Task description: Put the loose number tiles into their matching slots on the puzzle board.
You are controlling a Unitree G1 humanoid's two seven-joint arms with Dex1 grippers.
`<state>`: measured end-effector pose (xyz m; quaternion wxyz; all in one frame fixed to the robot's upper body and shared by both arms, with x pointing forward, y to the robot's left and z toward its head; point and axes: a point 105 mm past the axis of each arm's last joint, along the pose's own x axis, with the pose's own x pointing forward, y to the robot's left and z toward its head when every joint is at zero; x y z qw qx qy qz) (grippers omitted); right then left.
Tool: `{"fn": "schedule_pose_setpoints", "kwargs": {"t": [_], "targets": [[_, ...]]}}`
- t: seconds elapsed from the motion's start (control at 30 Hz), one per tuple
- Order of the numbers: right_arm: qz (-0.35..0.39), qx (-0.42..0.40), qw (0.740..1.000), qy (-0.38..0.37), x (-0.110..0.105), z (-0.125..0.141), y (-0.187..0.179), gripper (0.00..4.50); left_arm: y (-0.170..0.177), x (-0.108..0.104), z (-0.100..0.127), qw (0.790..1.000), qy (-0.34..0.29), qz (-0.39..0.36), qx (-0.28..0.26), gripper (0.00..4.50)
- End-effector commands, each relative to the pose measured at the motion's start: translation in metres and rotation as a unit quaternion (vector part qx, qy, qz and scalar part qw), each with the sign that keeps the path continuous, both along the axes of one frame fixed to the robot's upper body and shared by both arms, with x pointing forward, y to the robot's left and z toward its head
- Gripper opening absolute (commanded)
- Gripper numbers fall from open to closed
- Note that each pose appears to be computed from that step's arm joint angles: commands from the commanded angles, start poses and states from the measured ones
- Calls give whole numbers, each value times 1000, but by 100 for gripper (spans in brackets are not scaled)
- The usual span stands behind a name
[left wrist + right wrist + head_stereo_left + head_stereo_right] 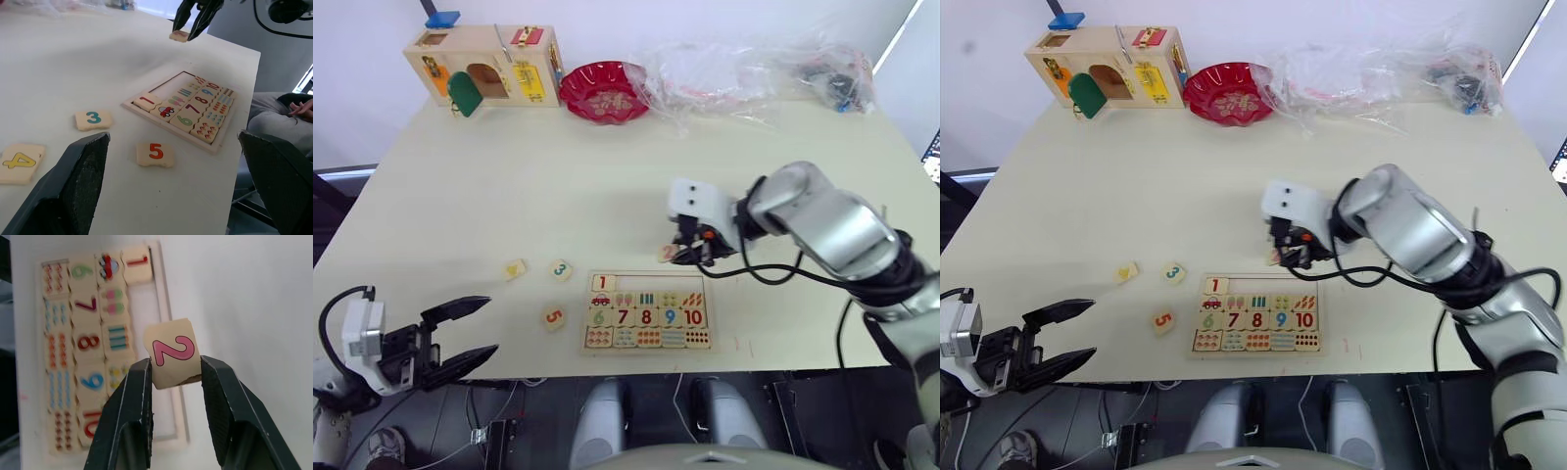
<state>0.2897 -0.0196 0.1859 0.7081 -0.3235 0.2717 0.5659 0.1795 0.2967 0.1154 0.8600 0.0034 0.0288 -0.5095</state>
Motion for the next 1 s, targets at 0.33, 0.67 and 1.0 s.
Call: {"fn": "schedule_pose_setpoints", "kwargs": {"t": [0.33, 0.67, 1.0], "targets": [[-11, -28, 1000, 3, -3, -22, 46, 88, 4, -6, 5, 1000, -11, 1, 2, 450], [-18, -35, 999, 9, -1, -43, 59, 88, 10, -5, 9, 1000, -21, 21, -9, 450], [-12, -30, 999, 17, -6, -52, 70, 88, 14, -6, 8, 999, -22, 43, -24, 450]]}}
